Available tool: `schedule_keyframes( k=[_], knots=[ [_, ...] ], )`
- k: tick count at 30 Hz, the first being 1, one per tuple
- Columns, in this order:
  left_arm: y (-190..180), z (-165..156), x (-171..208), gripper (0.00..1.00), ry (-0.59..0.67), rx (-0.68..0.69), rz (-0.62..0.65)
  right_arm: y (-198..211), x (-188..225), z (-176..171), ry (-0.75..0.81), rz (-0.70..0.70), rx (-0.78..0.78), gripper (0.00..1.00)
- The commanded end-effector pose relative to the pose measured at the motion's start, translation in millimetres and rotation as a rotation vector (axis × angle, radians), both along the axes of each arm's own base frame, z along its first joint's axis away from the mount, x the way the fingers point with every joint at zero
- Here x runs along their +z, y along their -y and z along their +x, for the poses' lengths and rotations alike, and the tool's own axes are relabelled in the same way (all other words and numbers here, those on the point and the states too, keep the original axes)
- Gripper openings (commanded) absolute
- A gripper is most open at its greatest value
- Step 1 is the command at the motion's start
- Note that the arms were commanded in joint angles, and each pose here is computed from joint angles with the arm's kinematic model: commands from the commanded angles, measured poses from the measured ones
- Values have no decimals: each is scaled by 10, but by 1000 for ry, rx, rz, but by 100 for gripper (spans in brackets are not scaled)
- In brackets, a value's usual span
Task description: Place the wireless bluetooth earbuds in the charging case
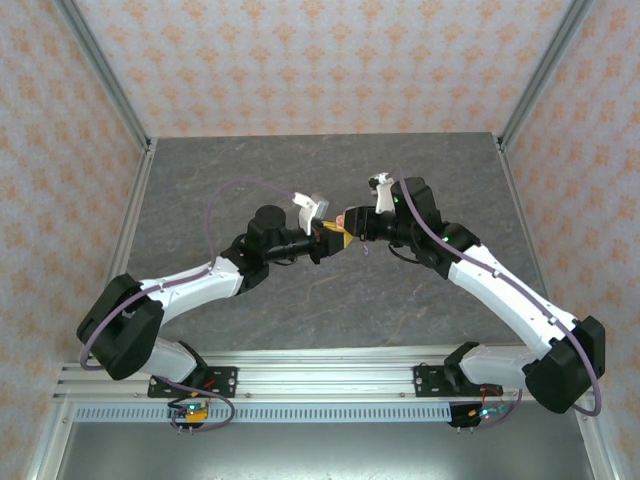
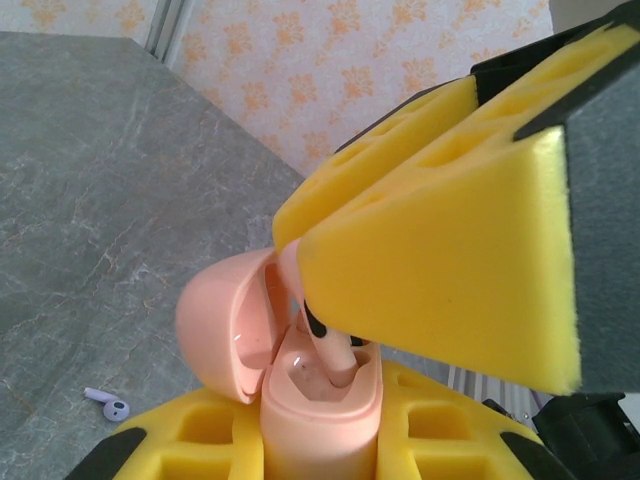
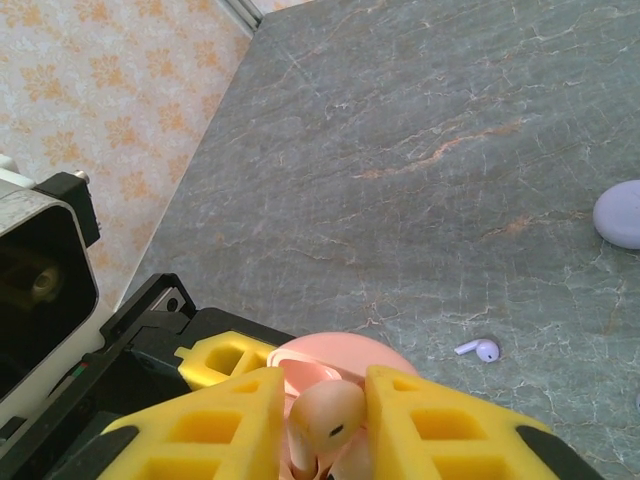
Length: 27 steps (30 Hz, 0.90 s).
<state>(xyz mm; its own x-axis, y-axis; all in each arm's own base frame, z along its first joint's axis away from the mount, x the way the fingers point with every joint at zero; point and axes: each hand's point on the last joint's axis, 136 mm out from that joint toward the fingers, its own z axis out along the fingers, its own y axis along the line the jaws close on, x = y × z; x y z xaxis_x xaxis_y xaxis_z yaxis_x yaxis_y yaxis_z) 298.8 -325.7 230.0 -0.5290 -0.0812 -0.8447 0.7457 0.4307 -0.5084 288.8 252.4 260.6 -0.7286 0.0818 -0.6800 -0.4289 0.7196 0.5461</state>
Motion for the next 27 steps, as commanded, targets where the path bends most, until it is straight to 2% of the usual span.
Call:
schedule_keyframes(
  k=[1, 8, 16, 27],
  knots=[
    [16, 6, 302, 5, 114, -5, -29, -44, 98, -87, 3, 2, 47, 30],
    [7, -13, 294, 5, 137, -11, -11, -47, 132, -101, 4, 2, 55, 33],
    [1, -89, 286, 5, 206, -23, 25, 13, 325, -140, 41, 15, 42, 47],
    [-26, -76, 193, 5, 235, 21, 85, 108, 539, -217, 78, 26, 23, 49]
  ],
)
